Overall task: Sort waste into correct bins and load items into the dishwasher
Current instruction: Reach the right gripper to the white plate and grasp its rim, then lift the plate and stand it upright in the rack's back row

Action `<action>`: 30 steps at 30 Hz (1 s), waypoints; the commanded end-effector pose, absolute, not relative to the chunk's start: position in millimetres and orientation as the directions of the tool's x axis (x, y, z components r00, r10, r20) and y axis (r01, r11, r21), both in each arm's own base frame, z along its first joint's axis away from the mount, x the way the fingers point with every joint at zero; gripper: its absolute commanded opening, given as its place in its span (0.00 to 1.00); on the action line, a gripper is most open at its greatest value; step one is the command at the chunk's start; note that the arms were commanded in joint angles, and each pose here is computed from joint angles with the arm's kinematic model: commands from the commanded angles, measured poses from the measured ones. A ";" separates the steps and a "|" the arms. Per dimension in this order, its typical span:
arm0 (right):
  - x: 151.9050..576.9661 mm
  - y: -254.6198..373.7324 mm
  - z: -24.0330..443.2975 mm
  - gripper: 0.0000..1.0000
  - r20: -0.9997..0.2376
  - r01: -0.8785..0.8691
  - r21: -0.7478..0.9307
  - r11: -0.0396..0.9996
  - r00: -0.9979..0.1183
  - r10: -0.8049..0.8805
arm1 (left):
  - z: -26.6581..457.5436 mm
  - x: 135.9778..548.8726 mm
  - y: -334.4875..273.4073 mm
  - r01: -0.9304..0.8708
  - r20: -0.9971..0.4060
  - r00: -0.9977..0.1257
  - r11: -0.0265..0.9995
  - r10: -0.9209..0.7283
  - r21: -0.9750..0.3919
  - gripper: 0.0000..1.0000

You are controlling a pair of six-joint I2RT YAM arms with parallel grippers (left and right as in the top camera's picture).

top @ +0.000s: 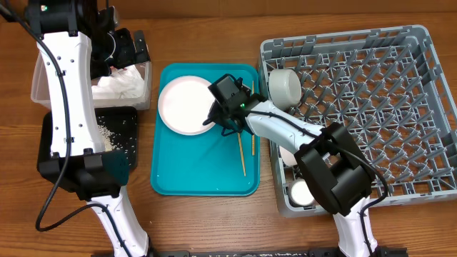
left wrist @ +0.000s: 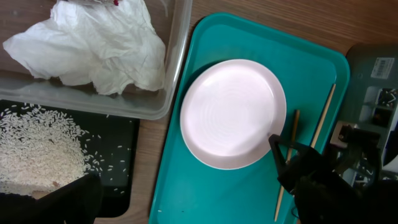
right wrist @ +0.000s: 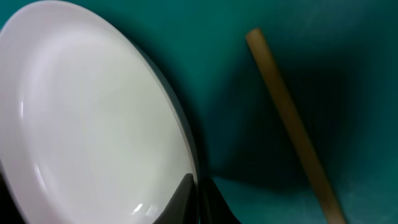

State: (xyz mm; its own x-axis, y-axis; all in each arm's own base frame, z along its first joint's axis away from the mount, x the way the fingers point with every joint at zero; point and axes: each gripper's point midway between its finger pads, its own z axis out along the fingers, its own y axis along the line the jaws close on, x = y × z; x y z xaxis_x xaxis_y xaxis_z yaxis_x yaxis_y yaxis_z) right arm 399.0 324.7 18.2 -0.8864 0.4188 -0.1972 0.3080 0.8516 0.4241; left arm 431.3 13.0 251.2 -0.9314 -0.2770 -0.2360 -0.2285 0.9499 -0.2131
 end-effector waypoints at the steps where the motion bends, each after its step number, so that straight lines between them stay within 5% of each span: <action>1: 422.2 318.0 58.5 0.04 -0.310 0.213 0.393 0.895 -0.885 0.347 | 256.0 429.5 10.6 -0.229 -0.241 -0.928 0.947 -0.282 -0.226 1.00; 9: 452.9 271.8 219.8 0.04 -0.678 0.060 0.199 0.978 -0.712 0.182 | 256.0 429.6 10.6 -0.229 -0.242 -0.928 0.947 -0.282 -0.226 1.00; 13: 447.1 180.5 312.7 0.04 -0.861 0.280 -0.023 0.960 -0.494 0.123 | 256.0 429.6 10.6 -0.229 -0.242 -0.928 0.947 -0.282 -0.226 1.00; 21: 421.0 48.1 360.3 0.04 -0.875 0.601 -0.397 0.694 -0.477 -0.087 | 256.0 429.6 10.6 -0.229 -0.242 -0.928 0.947 -0.282 -0.226 1.00; 30: 423.1 -10.1 347.4 0.04 -0.783 0.610 -0.573 0.547 -0.604 -0.147 | 256.0 429.6 10.6 -0.229 -0.242 -0.928 0.947 -0.282 -0.226 1.00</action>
State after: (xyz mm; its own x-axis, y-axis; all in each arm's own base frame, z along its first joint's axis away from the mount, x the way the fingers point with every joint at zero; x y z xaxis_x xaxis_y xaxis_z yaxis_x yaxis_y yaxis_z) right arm 425.6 9.3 346.8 -0.5661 -0.1034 -0.8178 0.5991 0.6298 -0.4944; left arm 431.3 13.2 251.2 -0.9313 -0.2774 -0.2360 -0.2289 0.9498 -0.2131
